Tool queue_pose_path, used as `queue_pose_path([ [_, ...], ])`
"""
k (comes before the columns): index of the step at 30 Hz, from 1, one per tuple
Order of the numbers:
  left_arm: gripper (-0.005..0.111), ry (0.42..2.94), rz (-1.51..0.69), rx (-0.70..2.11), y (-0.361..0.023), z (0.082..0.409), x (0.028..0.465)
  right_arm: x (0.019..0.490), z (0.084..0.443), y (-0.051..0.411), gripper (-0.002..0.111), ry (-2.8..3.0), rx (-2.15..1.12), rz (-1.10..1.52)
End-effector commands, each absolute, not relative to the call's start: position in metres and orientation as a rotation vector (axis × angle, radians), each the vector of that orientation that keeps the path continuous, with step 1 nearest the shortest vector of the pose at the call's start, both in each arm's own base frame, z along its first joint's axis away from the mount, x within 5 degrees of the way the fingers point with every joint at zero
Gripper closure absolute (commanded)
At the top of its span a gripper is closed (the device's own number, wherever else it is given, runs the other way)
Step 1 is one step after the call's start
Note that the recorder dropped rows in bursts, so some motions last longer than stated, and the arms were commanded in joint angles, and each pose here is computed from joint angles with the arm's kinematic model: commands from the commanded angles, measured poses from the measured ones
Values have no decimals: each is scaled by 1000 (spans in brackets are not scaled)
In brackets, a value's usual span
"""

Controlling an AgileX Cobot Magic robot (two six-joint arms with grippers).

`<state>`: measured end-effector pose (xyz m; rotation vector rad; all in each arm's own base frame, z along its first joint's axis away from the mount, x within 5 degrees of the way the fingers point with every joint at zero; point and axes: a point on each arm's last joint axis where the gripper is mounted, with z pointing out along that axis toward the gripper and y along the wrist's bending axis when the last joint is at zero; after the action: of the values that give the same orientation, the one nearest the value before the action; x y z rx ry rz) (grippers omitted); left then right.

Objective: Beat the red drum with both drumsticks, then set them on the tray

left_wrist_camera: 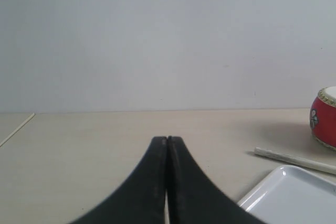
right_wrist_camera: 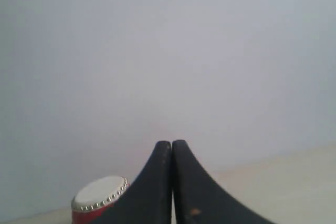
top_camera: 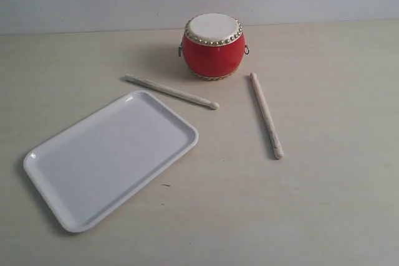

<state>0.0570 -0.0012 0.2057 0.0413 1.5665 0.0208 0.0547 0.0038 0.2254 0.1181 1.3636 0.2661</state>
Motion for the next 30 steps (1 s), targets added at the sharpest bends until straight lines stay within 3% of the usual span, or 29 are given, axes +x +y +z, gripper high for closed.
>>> queue_pose_path([
  [1,107,1558,21,38,-1,206,56,49,241,3,108,1162,148,333],
  [9,107,1558,21,38,-1,206,56,41,259,-2,108,986,243,453],
  [13,107,1558,21,38,-1,206,56,53,303,-7,108,981,317,441],
  [16,107,1558,21,38,-1,206,56,94,347,-2,108,1112,314,423],
  [20,107,1558,21,38,-1,206,56,174,372,10,108,1481,311,402],
  [25,107,1558,19,39,-1,206,56,257,363,25,108,1966,248,366],
  [30,107,1558,19,39,-1,206,56,288,351,33,108,2254,104,322],
])
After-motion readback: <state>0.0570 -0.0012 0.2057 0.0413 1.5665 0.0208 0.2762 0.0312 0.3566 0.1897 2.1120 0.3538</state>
